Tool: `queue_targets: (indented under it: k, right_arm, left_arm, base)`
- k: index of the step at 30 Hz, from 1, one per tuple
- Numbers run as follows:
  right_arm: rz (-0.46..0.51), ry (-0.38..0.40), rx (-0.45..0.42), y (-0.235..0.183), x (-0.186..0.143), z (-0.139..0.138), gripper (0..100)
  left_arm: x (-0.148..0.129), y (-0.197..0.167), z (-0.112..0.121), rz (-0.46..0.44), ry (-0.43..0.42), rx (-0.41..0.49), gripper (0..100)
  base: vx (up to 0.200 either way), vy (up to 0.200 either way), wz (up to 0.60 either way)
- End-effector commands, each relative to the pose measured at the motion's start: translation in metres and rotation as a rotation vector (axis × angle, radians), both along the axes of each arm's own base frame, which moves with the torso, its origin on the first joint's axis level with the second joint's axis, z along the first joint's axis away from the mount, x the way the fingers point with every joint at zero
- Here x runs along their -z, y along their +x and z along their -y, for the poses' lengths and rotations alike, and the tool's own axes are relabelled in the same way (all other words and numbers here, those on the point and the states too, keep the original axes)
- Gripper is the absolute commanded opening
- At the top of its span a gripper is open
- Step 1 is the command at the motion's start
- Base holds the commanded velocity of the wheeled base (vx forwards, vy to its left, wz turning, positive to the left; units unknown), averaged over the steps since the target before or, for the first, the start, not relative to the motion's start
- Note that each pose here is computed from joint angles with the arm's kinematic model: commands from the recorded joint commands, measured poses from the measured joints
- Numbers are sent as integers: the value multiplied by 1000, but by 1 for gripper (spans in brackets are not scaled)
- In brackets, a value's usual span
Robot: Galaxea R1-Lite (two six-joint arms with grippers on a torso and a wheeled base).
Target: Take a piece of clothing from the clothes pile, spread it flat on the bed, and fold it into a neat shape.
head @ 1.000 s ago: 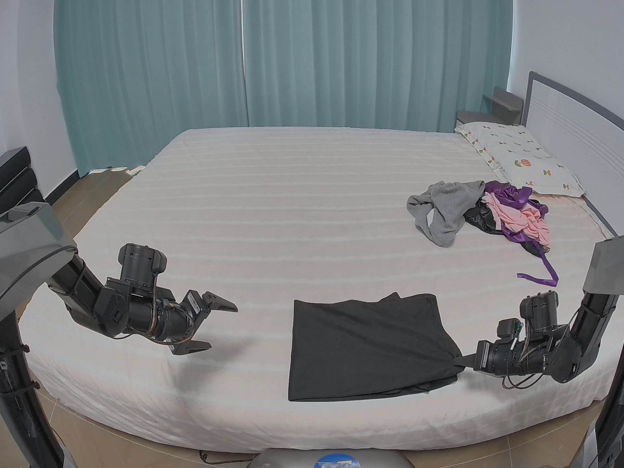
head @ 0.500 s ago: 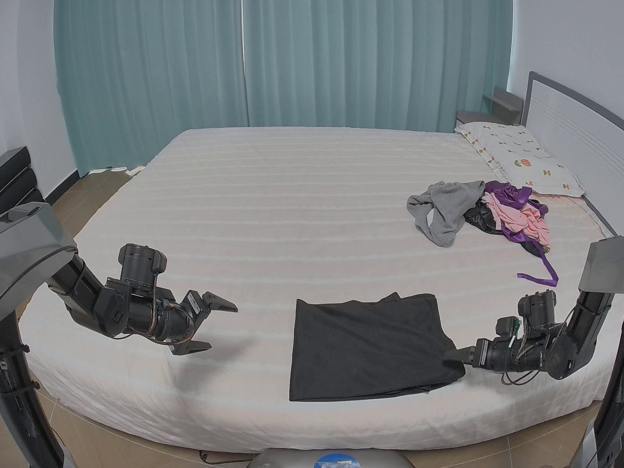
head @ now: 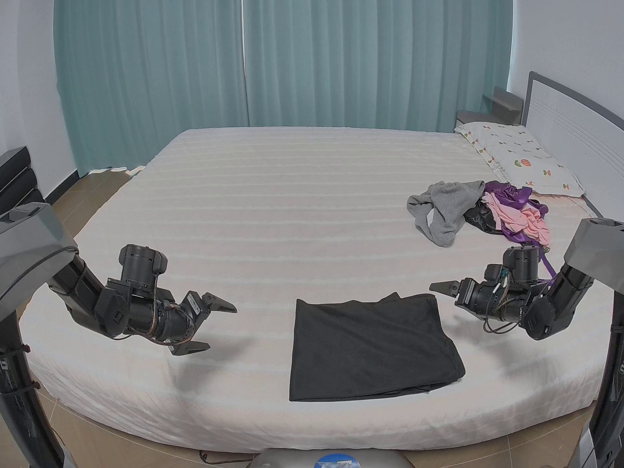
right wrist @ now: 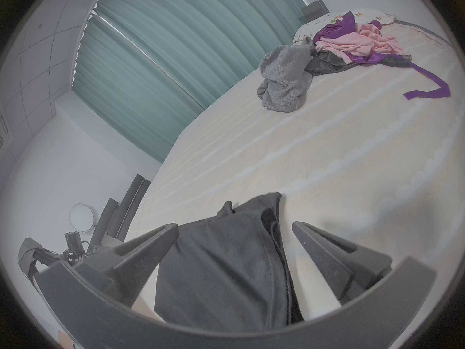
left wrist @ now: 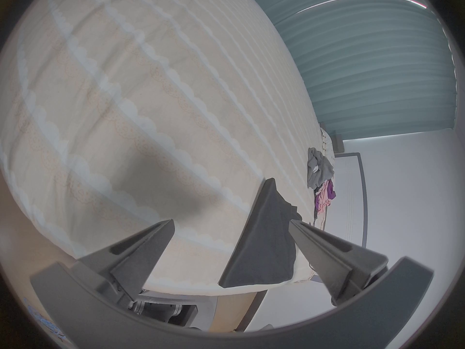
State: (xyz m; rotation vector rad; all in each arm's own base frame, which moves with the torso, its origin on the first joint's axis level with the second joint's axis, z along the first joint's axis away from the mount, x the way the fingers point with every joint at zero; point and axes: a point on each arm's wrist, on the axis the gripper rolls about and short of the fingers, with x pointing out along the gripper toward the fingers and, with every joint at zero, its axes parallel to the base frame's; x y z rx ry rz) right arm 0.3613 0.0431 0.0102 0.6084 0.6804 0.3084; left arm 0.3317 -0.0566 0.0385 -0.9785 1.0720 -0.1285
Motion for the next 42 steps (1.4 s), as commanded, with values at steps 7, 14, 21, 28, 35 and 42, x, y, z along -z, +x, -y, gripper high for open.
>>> queue_targets:
  k: [7,14,21,28,35,42]
  right_arm:
    - [8,-12,-2,35,30,-20,100]
    - [22,-11,-10,41,32,-24,100]
    - [30,-11,-9,50,38,-25,0]
    - [-2,-18,-3,50,44,-22,0]
    - [25,-12,23,55,35,-13,0]
    - [40,-14,52,60,33,-4,0]
  left_arm:
    - [1,0,1,-2,5,0,100]
    - [1,0,2,-2,5,1,100]
    - [1,0,2,-4,5,1,100]
    - [1,0,2,-4,5,1,100]
    - [1,0,2,-4,5,1,100]
    - [1,0,2,-4,5,1,100]
  base:
    - [0,0,0]
    - [0,0,0]
    - [0,0,0]
    - [0,0,0]
    - [0,0,0]
    - [0,0,0]
